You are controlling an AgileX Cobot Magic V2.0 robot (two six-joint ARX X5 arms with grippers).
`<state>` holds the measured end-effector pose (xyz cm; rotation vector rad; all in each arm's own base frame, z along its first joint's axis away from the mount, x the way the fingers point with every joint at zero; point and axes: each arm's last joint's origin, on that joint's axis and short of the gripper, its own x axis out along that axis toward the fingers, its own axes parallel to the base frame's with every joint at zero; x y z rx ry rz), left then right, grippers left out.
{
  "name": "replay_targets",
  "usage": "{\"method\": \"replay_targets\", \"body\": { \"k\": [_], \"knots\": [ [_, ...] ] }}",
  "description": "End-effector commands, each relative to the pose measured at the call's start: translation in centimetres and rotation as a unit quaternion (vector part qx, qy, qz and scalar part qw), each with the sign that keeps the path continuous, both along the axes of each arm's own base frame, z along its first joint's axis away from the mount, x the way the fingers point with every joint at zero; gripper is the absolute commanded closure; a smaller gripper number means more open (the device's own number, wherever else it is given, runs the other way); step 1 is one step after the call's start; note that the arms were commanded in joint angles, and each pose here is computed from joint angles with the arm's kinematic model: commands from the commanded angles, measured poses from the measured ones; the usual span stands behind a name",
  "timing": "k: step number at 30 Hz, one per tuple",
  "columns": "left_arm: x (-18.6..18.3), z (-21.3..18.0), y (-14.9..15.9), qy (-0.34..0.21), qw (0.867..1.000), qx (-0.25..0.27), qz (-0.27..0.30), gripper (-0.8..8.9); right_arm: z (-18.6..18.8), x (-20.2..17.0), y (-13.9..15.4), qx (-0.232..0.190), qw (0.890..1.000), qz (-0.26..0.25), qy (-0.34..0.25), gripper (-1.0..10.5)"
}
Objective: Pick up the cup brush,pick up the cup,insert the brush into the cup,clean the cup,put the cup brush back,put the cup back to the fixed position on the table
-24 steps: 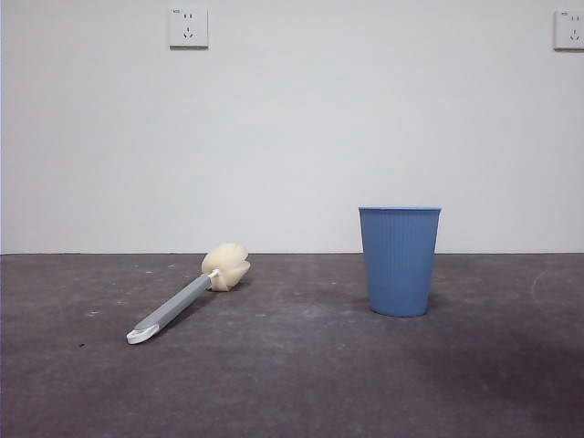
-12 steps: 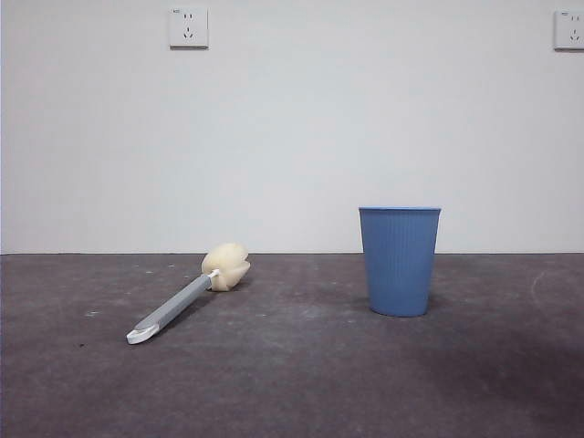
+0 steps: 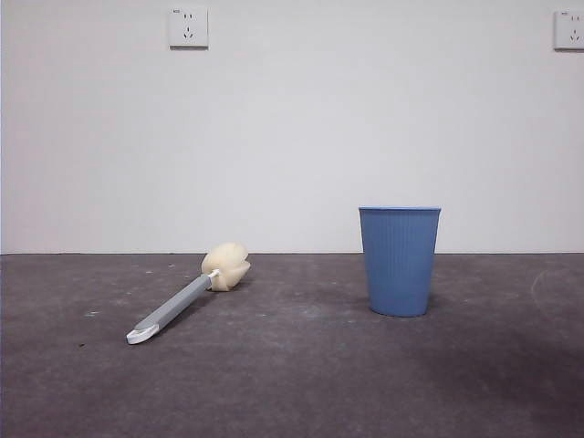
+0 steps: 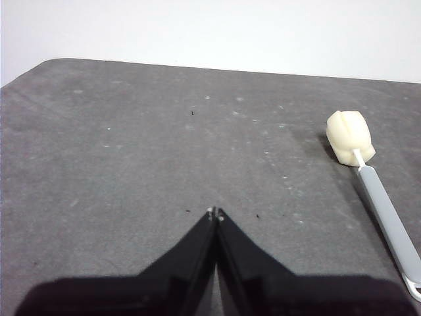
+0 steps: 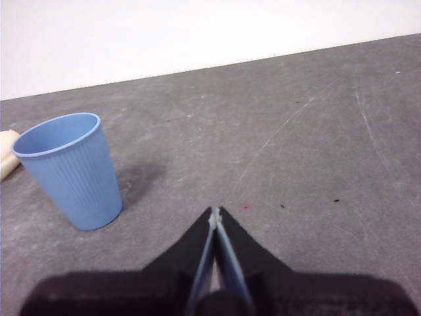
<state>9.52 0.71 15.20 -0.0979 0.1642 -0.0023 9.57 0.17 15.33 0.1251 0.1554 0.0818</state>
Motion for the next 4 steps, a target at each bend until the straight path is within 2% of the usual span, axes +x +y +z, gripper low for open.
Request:
{"method": "replay_targets", "body": {
  "k": [1,4],
  "knots": [
    [0.06,-0.42,0.02,0.004,1.000,-0.003,-0.001,8.17,-0.38,0.04,0.00,0.004,1.000,-0.001,0.006,9.5],
    [0.06,-0.42,0.02,0.004,1.000,-0.003,-0.001,8.17,-0.38,0.04,0.00,0.005,1.000,-0.001,0.006,9.5]
  ]
}}
